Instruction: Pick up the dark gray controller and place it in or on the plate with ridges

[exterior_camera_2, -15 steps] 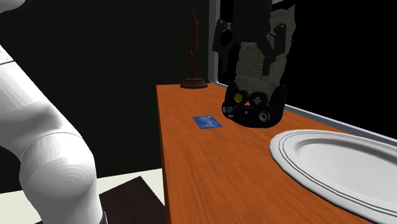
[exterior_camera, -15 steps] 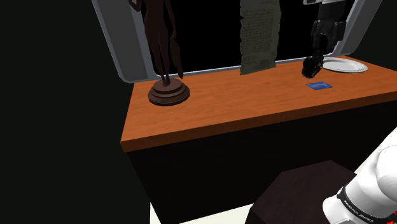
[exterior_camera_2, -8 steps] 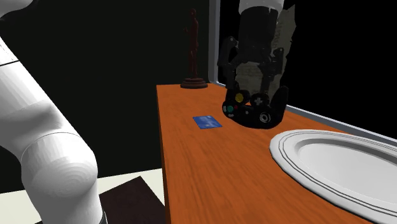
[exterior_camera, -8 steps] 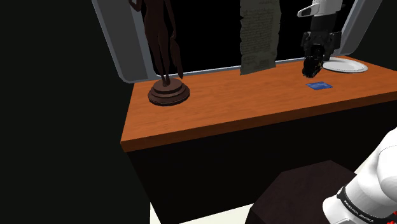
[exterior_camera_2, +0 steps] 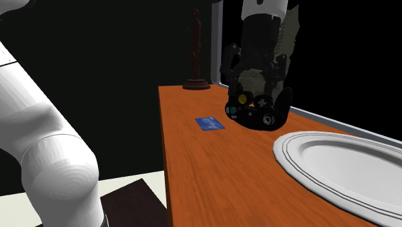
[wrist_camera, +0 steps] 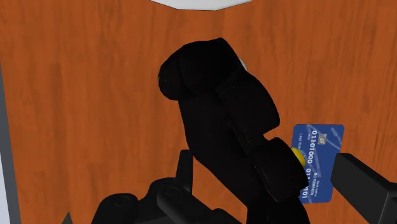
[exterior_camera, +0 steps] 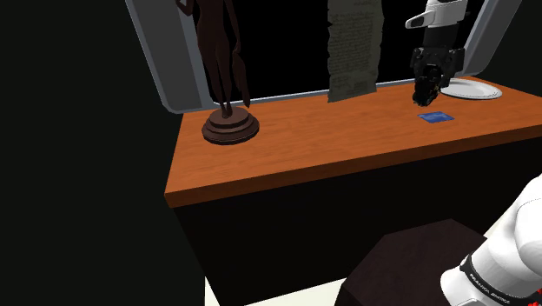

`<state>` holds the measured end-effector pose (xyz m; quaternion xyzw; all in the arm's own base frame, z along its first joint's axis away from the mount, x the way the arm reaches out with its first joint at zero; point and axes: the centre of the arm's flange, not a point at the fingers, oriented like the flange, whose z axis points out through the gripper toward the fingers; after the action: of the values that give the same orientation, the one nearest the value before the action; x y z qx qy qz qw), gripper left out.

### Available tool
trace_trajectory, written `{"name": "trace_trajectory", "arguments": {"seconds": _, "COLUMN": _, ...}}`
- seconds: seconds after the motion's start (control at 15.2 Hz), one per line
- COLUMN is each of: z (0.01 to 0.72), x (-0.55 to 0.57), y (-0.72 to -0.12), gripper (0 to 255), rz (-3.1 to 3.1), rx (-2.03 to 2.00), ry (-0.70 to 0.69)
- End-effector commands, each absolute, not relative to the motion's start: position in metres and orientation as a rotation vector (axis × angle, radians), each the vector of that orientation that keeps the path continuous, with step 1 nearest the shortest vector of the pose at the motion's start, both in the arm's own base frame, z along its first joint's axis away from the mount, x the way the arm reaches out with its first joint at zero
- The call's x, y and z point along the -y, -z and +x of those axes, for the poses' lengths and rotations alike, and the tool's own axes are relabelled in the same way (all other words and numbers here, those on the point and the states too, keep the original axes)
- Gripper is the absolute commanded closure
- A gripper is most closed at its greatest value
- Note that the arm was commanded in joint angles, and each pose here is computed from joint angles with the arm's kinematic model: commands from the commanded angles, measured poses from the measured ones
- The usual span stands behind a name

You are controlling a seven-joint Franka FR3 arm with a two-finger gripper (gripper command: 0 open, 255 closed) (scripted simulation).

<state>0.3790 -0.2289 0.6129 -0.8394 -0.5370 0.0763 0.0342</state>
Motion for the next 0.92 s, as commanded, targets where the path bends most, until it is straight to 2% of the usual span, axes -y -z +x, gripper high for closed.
{"name": "trace_trajectory", "arguments": {"seconds": 0.0, "z": 0.379, "x": 0.229, "y": -0.613, "gripper": 0, "rz": -2.581, "rx": 1.651, "ry": -0.235}}
{"name": "trace_trajectory", "arguments": {"seconds": 0.07, "z": 0.379, "x": 0.229, "y": -0.613, "gripper": 255, "rz": -2.581, "rx": 1.651, "ry": -0.235}}
{"name": "trace_trajectory", "arguments": {"seconds": 0.86, "z": 0.379, "x": 0.229, "y": -0.629, "gripper": 255, "rz": -2.581, "rx": 1.651, "ry": -0.235}}
